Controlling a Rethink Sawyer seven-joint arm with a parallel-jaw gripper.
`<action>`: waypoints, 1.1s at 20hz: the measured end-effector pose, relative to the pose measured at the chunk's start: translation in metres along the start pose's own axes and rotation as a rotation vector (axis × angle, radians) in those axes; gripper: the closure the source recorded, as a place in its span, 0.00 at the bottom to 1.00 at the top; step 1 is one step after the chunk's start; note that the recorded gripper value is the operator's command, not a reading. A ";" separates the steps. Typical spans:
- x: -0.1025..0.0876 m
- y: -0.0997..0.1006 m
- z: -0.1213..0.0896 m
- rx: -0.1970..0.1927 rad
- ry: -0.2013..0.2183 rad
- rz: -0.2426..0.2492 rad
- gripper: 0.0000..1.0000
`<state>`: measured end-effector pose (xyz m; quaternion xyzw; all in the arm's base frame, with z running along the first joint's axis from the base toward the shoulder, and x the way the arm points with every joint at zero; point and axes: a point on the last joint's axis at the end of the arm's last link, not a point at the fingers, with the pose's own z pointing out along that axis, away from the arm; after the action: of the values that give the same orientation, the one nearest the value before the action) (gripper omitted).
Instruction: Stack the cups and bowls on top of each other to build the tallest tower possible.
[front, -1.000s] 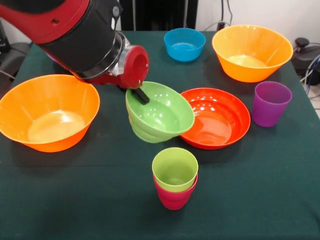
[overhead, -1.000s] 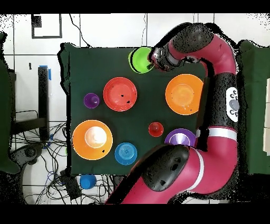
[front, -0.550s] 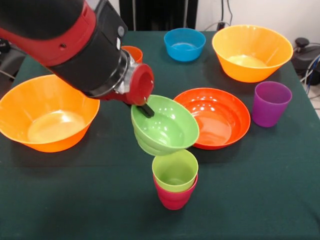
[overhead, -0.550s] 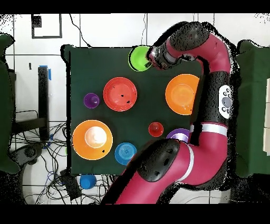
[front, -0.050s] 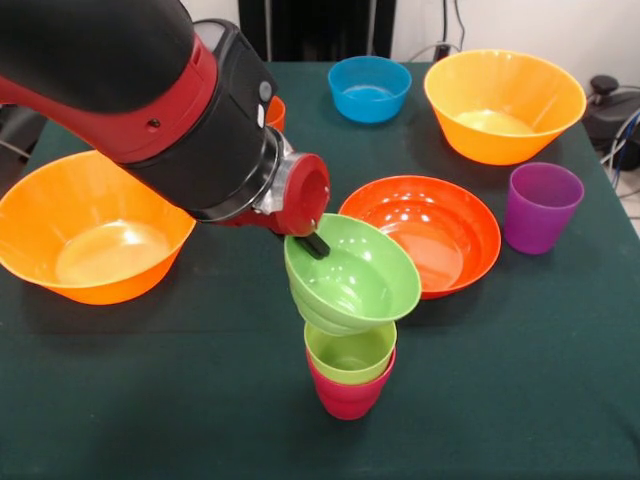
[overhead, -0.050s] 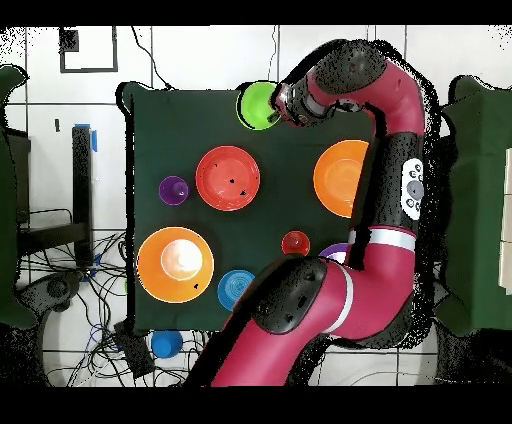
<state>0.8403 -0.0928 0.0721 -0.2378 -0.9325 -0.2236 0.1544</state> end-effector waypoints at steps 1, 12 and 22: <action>0.000 0.001 0.001 -0.002 0.001 0.000 1.00; 0.002 0.001 -0.007 -0.001 0.026 -0.001 1.00; 0.002 0.001 -0.008 -0.003 0.026 -0.001 1.00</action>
<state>0.8402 -0.0954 0.0804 -0.2347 -0.9302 -0.2281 0.1663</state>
